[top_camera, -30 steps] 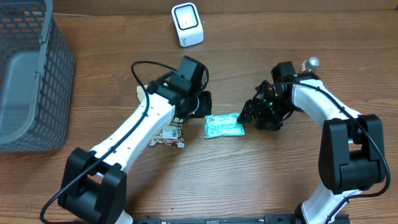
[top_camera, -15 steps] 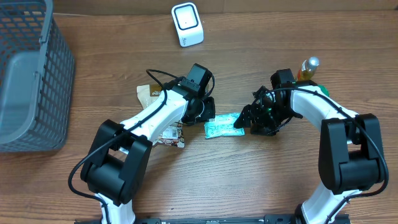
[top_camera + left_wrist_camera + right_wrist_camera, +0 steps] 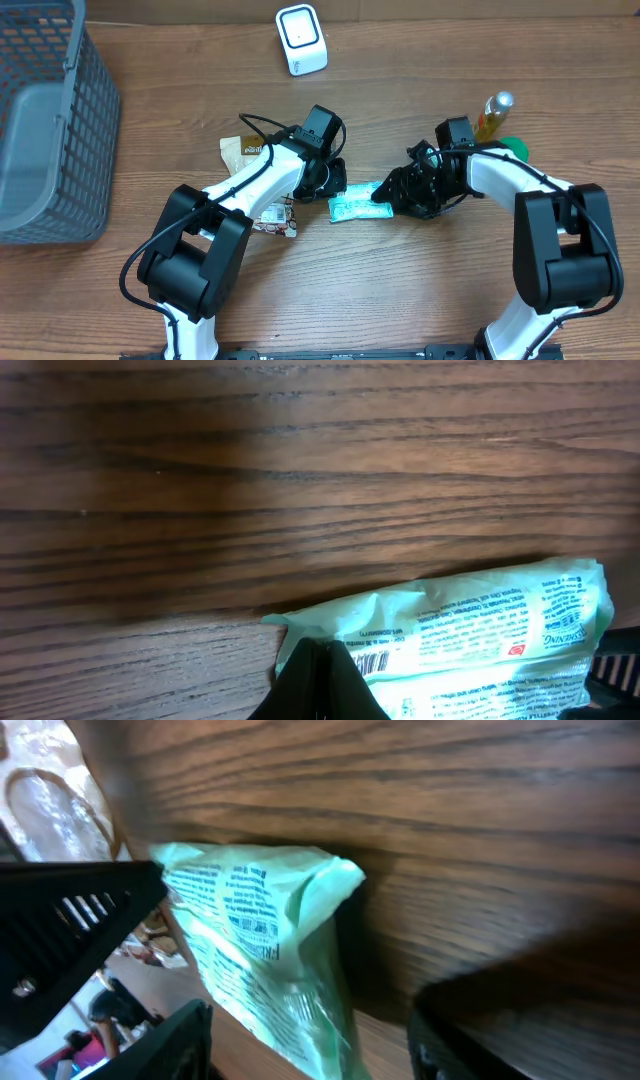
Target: Scan the item barcode
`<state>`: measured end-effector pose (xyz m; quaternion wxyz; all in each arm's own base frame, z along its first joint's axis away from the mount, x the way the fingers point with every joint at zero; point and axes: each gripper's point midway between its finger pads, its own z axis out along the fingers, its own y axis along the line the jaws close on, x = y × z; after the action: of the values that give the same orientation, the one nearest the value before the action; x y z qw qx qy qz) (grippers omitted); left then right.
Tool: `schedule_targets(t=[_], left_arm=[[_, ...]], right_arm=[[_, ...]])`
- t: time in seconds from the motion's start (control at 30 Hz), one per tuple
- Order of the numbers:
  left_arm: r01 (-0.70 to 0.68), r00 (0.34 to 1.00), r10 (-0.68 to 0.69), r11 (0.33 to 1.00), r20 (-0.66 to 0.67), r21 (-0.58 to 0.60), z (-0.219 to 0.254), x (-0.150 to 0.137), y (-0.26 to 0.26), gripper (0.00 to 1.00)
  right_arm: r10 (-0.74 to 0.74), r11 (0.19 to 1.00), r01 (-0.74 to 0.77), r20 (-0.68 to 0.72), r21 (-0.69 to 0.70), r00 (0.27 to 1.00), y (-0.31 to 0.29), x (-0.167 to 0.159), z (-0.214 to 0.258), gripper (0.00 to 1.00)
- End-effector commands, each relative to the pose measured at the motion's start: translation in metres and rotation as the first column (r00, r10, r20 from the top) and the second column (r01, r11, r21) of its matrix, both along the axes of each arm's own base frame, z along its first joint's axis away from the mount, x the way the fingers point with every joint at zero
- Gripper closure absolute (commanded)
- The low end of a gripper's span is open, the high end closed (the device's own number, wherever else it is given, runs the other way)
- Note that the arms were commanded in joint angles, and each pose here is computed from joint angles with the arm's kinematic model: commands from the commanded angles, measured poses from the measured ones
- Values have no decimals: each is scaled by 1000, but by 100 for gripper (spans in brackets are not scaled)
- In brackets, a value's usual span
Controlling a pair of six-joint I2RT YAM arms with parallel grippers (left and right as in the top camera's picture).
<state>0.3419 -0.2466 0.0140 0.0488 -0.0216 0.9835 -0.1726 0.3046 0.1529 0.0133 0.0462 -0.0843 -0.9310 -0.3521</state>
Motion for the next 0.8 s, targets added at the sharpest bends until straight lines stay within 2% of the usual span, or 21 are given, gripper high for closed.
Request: schedule_targets(t=[0.0,0.37,0.63,0.77], left_arm=[[-11,1000,11,999,-11,45,-12,-3,6,94],[-2,1000,2,999,-14,49,-13,-6,6,94],[-4,1000,4,998,-4,63,-14,-4,8,94],[-8,1000,8,997,2,74,-14,-3,10,94]], right_arm=[[-15,1000,16,-33,2,999,0,-13,-12,44],[0,987,-8,54,158,999,19,2,6,47],[3,980,-25,113,197,994,24,12,12,60],[7,973,-33,112,230,994,28,11,17,60]])
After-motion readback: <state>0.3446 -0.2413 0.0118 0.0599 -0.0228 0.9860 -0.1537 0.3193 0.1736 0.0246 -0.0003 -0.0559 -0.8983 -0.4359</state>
